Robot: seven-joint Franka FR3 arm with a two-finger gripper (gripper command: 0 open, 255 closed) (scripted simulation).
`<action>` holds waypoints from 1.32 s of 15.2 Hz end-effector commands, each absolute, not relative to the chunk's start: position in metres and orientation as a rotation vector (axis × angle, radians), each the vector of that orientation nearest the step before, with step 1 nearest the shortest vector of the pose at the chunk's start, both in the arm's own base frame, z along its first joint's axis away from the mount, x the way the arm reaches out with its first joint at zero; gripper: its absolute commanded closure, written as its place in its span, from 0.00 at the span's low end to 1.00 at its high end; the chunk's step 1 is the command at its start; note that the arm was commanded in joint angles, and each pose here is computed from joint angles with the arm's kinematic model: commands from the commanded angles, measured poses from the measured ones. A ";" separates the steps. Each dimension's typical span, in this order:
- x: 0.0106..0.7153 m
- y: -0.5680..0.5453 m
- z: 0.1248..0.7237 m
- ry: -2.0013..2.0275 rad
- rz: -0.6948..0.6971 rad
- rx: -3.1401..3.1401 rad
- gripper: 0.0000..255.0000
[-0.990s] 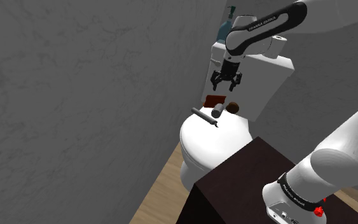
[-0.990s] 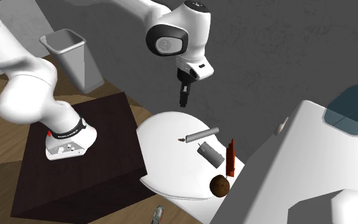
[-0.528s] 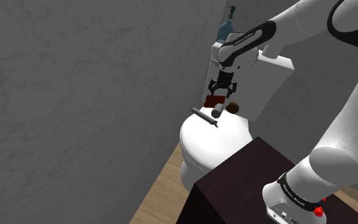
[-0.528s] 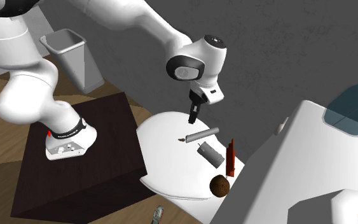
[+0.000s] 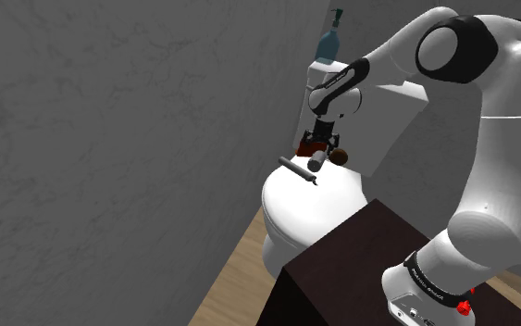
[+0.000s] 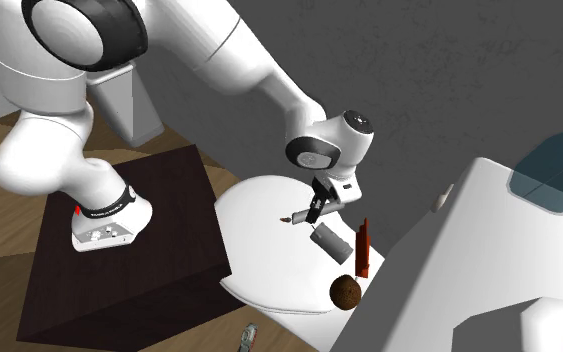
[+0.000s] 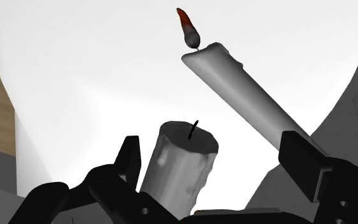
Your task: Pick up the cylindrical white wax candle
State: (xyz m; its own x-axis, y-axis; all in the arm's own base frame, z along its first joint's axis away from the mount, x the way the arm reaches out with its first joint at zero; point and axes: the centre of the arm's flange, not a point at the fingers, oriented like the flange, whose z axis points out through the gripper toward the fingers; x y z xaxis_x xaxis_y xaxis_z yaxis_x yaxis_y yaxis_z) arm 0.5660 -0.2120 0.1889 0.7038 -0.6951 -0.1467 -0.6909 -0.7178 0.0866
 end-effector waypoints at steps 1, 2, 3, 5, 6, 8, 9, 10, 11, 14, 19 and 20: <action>0.573 -0.228 0.169 -1.218 -0.284 2.851 0.00; 0.576 -0.235 0.157 -1.241 -0.294 2.838 0.00; 0.578 -0.242 0.146 -1.264 -0.304 2.825 0.00; 0.578 -0.245 0.136 -1.272 -0.307 2.820 0.00; 0.578 -0.245 0.131 -1.272 -0.307 2.820 0.00; 0.578 -0.245 0.121 -1.272 -0.307 2.820 0.00; 0.578 -0.245 0.115 -1.272 -0.307 2.820 0.00; 0.578 -0.245 0.110 -1.272 -0.307 2.820 0.00; 0.578 -0.245 0.102 -1.272 -0.307 2.820 0.00; 0.578 -0.244 0.101 -1.272 -0.307 2.820 1.00; 0.577 -0.244 0.101 -1.272 -0.307 2.820 1.00; 0.578 -0.244 0.101 -1.272 -0.307 2.820 1.00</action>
State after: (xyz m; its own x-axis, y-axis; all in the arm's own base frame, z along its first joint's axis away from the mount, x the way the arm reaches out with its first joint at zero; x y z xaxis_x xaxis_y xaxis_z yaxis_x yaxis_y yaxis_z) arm 0.5779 -0.2439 0.1022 0.6460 -0.7451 -0.1659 -0.7388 -0.6649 0.1099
